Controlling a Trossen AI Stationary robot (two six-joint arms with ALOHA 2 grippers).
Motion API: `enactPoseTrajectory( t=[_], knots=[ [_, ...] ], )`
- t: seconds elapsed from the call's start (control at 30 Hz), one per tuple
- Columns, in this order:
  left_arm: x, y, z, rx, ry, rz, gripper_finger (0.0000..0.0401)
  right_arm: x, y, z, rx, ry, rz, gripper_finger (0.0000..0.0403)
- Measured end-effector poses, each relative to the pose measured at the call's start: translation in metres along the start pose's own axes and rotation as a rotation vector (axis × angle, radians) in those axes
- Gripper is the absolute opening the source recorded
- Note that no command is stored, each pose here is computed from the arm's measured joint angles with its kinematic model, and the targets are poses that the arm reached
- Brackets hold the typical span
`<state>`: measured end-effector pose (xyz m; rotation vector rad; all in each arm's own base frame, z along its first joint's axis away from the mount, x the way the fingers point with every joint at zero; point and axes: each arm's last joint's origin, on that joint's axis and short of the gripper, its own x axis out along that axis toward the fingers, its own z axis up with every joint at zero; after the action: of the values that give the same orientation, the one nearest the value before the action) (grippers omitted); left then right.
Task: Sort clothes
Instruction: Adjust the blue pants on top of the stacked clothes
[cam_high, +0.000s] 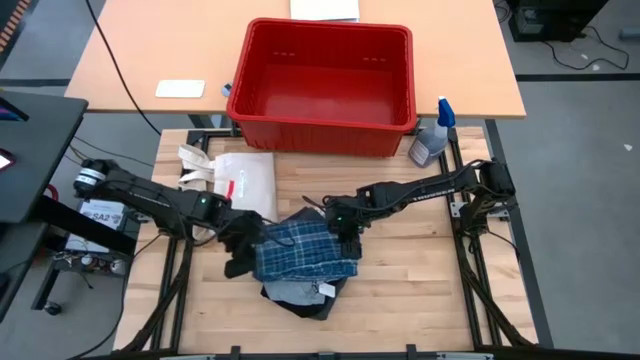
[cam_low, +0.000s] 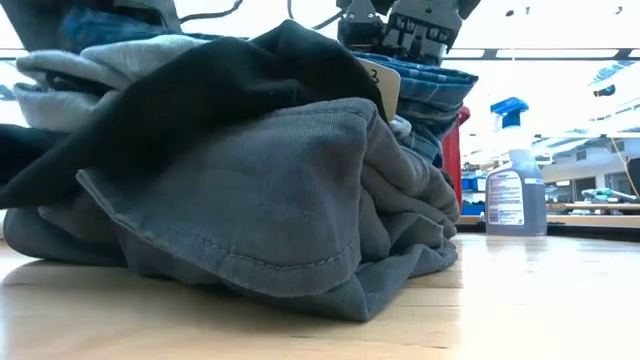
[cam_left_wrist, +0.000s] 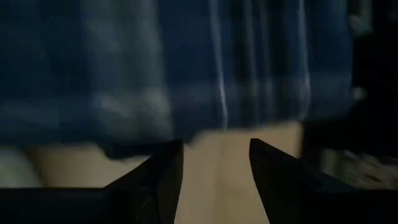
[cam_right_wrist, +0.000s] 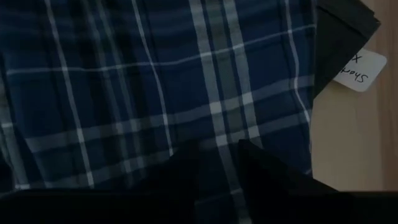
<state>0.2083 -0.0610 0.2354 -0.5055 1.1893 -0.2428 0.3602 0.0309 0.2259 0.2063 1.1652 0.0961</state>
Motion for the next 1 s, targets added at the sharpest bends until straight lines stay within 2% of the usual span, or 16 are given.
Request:
enactPoseTrajectory(
  t=[0.13, 0.3, 0.4, 0.5, 0.63, 0.73, 0.87, 1.0],
  knots=[
    [-0.013, -0.009, -0.001, -0.027, 0.024, -0.101, 0.0188, -0.003, 0.001, 0.003, -0.002, -0.007, 0.006, 0.0122],
    [-0.047, -0.024, 0.003, 0.007, -0.064, -0.141, 0.0188, -0.015, -0.001, 0.005, -0.011, 0.045, -0.010, 0.0122],
    [-0.066, -0.031, 0.010, 0.050, -0.196, -0.106, 0.0188, -0.029, -0.004, 0.009, -0.016, 0.070, -0.037, 0.0122],
    [-0.073, -0.033, 0.016, 0.096, -0.328, -0.028, 0.0188, -0.049, -0.006, 0.019, -0.025, 0.026, -0.046, 0.0122],
    [-0.074, -0.032, 0.025, 0.155, -0.455, 0.097, 0.0188, -0.068, -0.006, 0.036, -0.038, -0.091, -0.043, 0.0122],
    [-0.067, -0.030, 0.033, 0.185, -0.487, 0.176, 0.0188, -0.074, -0.004, 0.048, -0.052, -0.200, -0.023, 0.0122],
    [-0.051, -0.030, 0.044, 0.182, -0.464, 0.170, 0.0188, -0.072, 0.000, 0.057, -0.042, -0.288, 0.025, 0.0123],
    [-0.029, -0.033, 0.047, 0.189, -0.355, 0.121, 0.0188, -0.072, 0.010, 0.059, -0.052, -0.312, 0.102, 0.0122]
  ],
)
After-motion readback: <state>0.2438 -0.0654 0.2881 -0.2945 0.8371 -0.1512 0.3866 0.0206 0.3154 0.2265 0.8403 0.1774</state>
